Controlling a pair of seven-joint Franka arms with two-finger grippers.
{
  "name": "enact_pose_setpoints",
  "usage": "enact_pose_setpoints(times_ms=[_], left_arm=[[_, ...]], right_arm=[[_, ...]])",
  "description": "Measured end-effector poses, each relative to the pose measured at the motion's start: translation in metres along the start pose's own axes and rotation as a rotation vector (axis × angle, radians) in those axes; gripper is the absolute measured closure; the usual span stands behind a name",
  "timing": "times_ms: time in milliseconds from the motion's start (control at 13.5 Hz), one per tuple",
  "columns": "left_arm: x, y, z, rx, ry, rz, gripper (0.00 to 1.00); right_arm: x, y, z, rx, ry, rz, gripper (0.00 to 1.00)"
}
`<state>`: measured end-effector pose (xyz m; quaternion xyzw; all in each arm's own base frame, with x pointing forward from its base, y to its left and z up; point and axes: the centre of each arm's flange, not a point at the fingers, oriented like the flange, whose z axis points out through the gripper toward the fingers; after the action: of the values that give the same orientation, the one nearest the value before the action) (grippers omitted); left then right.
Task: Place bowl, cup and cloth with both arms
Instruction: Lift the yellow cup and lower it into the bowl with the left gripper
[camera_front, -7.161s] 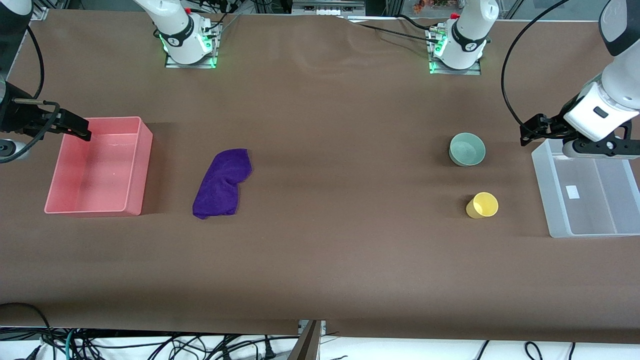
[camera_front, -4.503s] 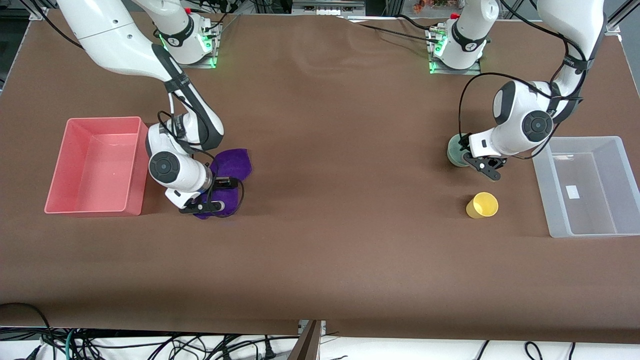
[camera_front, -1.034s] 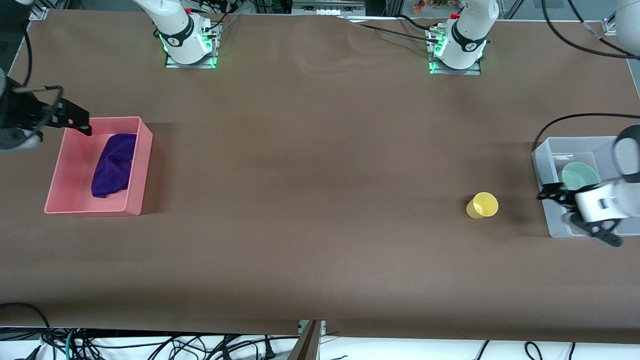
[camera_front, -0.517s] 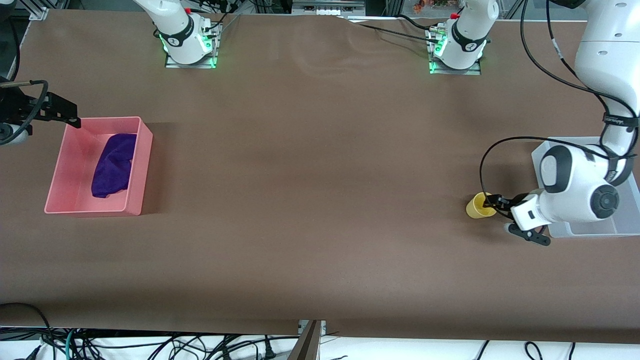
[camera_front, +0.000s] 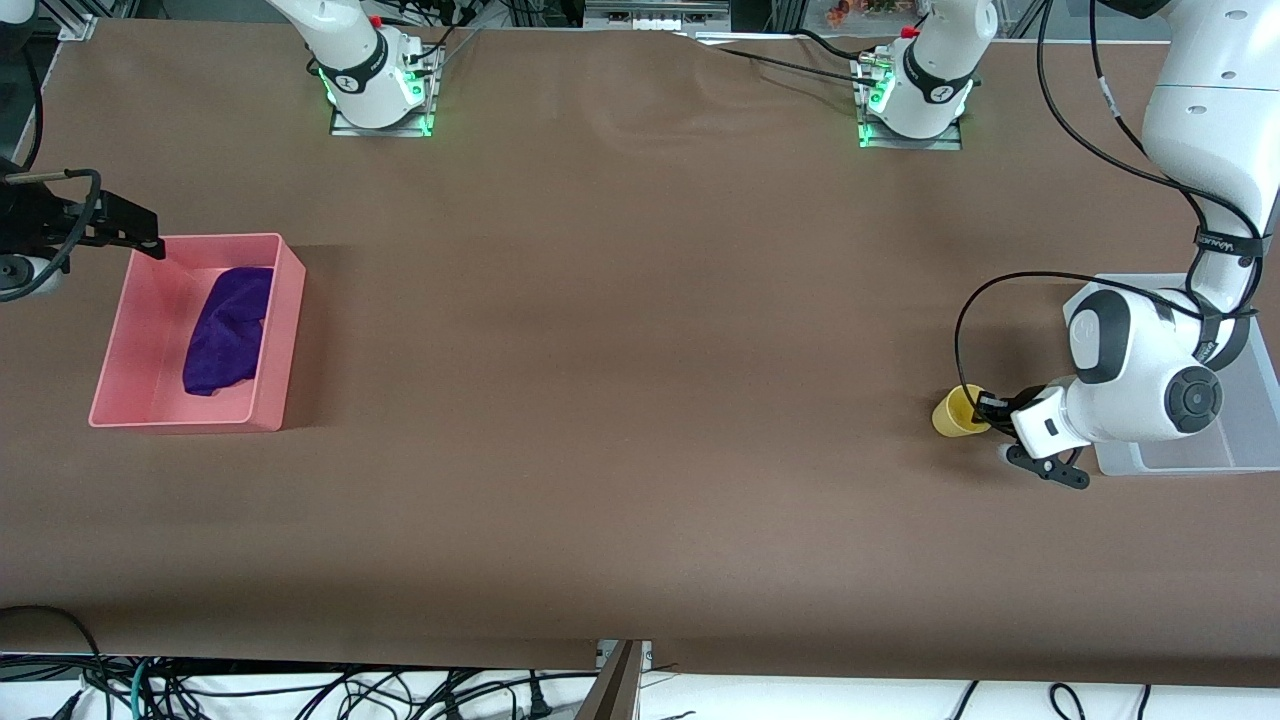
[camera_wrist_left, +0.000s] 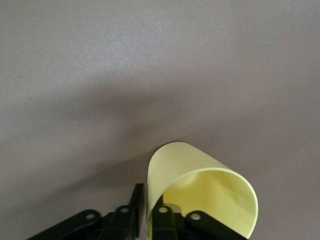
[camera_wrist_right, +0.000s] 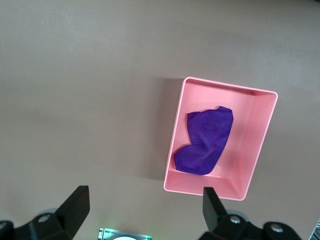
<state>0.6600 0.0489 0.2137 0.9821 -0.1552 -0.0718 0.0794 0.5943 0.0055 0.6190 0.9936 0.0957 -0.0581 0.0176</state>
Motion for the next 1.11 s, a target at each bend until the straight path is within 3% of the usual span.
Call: enact_pose_setpoints(times_ms=[295, 664, 886, 1107], left_arm=[[-0.01, -0.003, -0.051, 0.018, -0.04, -0.002, 0.96], [-0.083, -0.06, -0.181, 0.196, -0.226, 0.08, 0.96], [-0.137, -0.135, -0.18, 0.19, -0.27, 0.119, 0.96], [-0.164, -0.183, -0.134, 0.178, -0.22, 0.143, 0.96]], right_arm=[[0.0, 0.0, -0.001, -0.001, 0.004, 0.0, 0.0], [0.0, 0.0, -0.002, -0.001, 0.007, 0.0, 0.0], [0.0, 0.0, -0.002, -0.001, 0.008, 0.0, 0.0], [0.0, 0.0, -0.002, -0.001, 0.009, 0.0, 0.0]])
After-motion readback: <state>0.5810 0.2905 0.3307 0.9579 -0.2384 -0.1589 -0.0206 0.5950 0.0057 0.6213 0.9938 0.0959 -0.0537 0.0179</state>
